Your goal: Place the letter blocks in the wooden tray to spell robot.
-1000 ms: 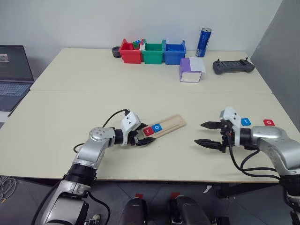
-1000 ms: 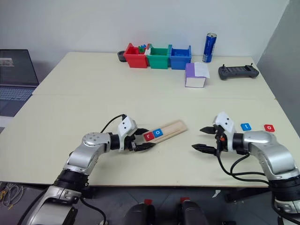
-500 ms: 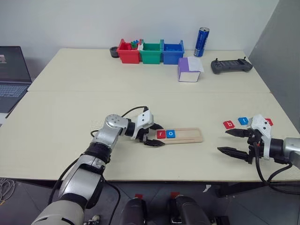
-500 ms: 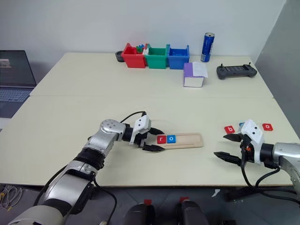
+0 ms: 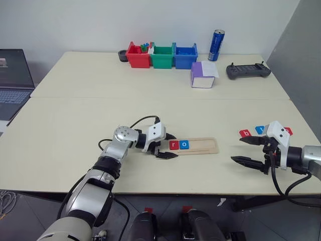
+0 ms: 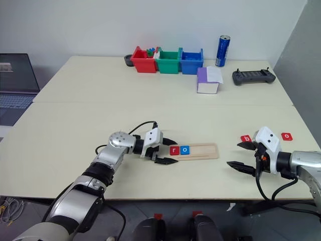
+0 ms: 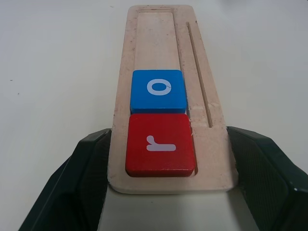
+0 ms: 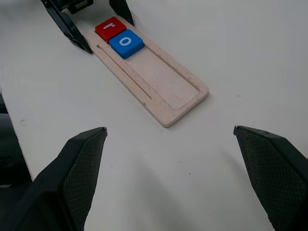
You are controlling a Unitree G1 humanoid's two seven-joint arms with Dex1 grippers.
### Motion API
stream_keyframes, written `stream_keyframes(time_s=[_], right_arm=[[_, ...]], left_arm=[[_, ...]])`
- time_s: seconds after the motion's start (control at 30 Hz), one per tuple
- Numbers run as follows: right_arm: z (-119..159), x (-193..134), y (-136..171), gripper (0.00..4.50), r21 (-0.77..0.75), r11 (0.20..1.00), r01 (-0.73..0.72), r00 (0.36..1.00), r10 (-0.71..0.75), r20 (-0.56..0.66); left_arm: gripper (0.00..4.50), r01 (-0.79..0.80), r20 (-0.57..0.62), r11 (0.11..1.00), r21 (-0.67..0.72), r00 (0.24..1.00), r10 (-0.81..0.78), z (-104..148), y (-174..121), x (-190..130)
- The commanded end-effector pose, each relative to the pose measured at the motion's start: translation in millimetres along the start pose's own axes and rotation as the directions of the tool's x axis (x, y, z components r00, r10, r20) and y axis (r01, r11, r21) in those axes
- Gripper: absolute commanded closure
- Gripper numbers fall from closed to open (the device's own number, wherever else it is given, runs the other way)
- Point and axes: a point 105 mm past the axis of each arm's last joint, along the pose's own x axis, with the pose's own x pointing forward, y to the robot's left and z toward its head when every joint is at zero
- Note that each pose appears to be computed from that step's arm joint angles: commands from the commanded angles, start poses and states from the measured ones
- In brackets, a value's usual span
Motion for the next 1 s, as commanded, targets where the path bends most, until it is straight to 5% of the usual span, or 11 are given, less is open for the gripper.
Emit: stream_keyframes(time_s=[0.03, 0.27, 0.4, 0.7, 1.0], right_arm=[[7, -1, 0, 0.0, -0.015, 1.0, -0.014, 1.0, 0.014, 0.017], [6, 1, 1, 0.0, -0.011, 1.0, -0.022, 1.0, 0.022, 0.016], [5, 1, 1, 0.0, -0.007, 1.0, -0.021, 1.0, 0.022, 0.016], [8, -2, 0, 0.0, 0.002, 1.0, -0.018, 0.999, 0.018, 0.031], [30, -32, -33, 0.0, 0.036, 0.986, 0.165, 0.972, -0.169, 0.166]], left_arm=[[1.12, -0.005, -0.014, 1.0, -0.005, 1.0, 0.005, -5, -2, 0], [1.12, 0.035, 0.006, 0.999, -0.028, 0.999, -0.035, 1, -4, 3], [0.06, 0.049, 0.025, 0.997, -0.06, 0.999, -0.048, 8, -1, 4], [0.06, 0.037, 0.015, 0.999, -0.036, 0.999, -0.037, 13, 4, -7], [0.06, -0.046, 0.089, 0.997, -0.065, 0.995, 0.052, 33, 13, -60]])
